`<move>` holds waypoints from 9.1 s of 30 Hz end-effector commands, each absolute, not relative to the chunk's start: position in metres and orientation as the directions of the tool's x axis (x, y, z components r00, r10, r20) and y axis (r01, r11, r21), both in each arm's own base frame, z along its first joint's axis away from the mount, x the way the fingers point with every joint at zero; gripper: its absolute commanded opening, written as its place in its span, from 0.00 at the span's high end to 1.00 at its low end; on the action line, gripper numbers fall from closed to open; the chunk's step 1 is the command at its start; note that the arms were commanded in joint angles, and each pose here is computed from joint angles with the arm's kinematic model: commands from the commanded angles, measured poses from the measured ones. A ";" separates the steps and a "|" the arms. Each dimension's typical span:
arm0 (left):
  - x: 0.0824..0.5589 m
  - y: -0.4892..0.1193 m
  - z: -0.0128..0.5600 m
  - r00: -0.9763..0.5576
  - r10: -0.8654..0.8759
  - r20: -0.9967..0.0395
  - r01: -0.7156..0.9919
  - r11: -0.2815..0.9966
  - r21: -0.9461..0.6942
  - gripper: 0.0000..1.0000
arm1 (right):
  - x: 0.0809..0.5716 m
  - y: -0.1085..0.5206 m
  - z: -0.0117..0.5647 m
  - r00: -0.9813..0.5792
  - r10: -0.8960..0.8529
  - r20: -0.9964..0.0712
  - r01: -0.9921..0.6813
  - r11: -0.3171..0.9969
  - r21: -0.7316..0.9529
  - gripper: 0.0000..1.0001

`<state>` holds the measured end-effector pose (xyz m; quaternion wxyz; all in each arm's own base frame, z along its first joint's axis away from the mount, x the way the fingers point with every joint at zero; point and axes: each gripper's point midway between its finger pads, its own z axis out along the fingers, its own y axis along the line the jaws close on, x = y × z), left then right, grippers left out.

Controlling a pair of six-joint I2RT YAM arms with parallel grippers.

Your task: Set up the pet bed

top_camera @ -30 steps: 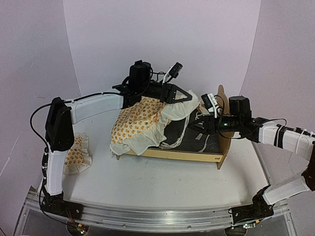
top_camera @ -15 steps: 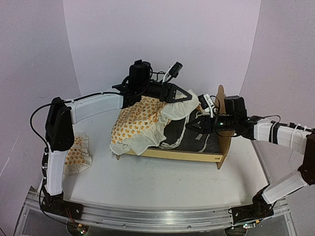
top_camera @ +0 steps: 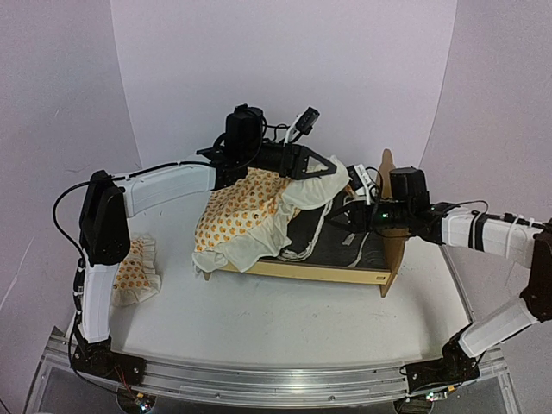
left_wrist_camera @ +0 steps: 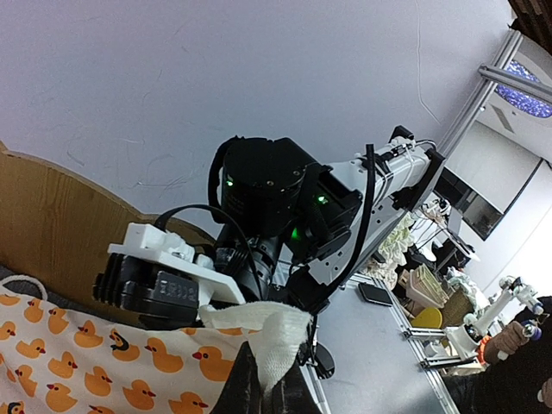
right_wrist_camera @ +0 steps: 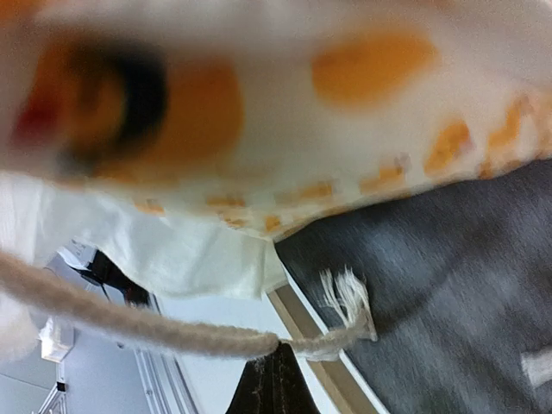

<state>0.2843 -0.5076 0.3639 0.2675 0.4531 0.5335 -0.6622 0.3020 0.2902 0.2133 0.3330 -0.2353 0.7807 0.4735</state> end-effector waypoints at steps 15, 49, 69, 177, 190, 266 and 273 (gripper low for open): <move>0.278 -0.497 0.386 -0.373 0.068 -0.925 0.868 -0.326 -0.374 1.00 | 0.173 0.226 0.297 -0.878 -0.326 -0.349 -0.478 0.601 0.641 1.00; 0.265 -0.493 0.397 -0.341 0.054 -0.938 0.869 -0.362 -0.337 1.00 | 0.273 0.288 0.180 -0.571 -0.096 -0.816 -0.623 0.698 0.354 0.60; 0.265 -0.491 0.398 -0.340 0.051 -0.939 0.870 -0.363 -0.334 1.00 | 0.283 0.310 0.151 -0.605 -0.084 -0.792 -0.614 0.683 0.396 0.81; 0.278 -0.494 0.355 -0.419 0.080 -0.904 0.855 -0.299 -0.423 1.00 | 0.293 0.249 0.089 -0.767 -0.396 -0.504 -0.551 0.810 0.202 1.00; 0.277 -0.504 0.332 -0.456 0.107 -0.883 0.838 -0.282 -0.467 1.00 | 0.256 0.216 0.097 -0.911 -0.269 -0.313 -0.348 0.909 0.231 0.97; 0.309 -0.493 0.320 -0.464 0.070 -0.883 0.855 -0.226 -0.467 1.00 | 0.232 0.255 0.107 0.016 -0.866 -0.500 -0.994 -0.069 0.088 0.12; 0.311 -0.494 0.317 -0.470 0.073 -0.880 0.852 -0.224 -0.473 1.00 | 0.238 0.250 0.092 -0.008 -0.902 -0.432 -0.995 -0.038 0.097 0.22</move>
